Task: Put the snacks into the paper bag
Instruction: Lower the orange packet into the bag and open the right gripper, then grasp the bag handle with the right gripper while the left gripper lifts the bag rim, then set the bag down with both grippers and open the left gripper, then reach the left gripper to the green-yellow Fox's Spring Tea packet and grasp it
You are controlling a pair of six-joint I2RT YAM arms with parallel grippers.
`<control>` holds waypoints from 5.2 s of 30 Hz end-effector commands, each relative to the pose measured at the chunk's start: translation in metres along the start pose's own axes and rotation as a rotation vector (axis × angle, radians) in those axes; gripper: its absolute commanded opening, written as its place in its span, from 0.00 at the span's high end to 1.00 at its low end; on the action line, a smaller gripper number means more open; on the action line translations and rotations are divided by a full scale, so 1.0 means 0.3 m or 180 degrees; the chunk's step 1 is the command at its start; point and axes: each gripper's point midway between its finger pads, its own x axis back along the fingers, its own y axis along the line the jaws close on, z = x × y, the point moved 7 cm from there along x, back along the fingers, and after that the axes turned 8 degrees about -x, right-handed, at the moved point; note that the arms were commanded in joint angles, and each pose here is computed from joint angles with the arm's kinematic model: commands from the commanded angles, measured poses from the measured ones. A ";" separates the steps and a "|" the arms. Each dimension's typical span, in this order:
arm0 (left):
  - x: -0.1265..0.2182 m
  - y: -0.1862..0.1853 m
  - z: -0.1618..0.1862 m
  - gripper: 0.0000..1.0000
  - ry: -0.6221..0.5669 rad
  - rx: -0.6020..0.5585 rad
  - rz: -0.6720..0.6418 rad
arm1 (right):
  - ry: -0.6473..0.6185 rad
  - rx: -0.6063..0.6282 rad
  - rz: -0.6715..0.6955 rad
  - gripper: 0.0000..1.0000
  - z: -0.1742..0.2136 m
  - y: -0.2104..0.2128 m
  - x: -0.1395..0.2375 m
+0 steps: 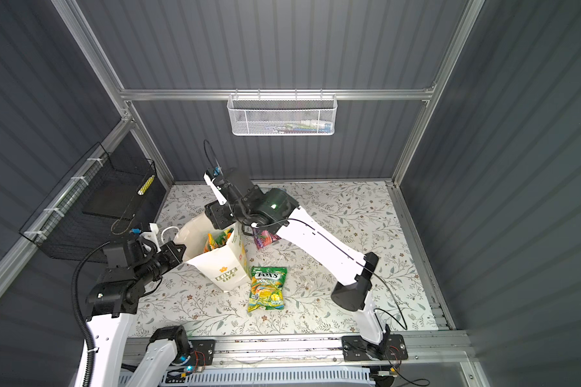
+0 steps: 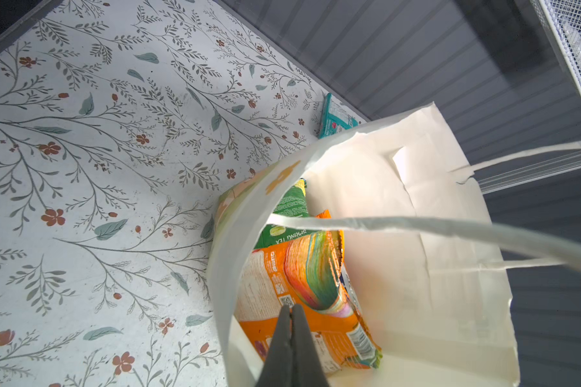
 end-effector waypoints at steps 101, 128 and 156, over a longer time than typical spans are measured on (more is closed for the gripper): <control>-0.119 -0.966 0.005 0.00 0.0146 -0.1878 0.1188 | -0.1546 -0.1958 0.1908 1.00 0.523 -0.911 0.782; -0.179 -0.352 0.477 0.00 0.1388 -0.1460 0.0198 | -0.1496 -0.1950 0.1593 1.00 0.610 -0.881 0.753; -0.448 -0.280 0.743 0.39 0.2492 -0.1189 0.0318 | -0.1318 -0.1949 0.1338 1.00 0.616 -0.880 0.707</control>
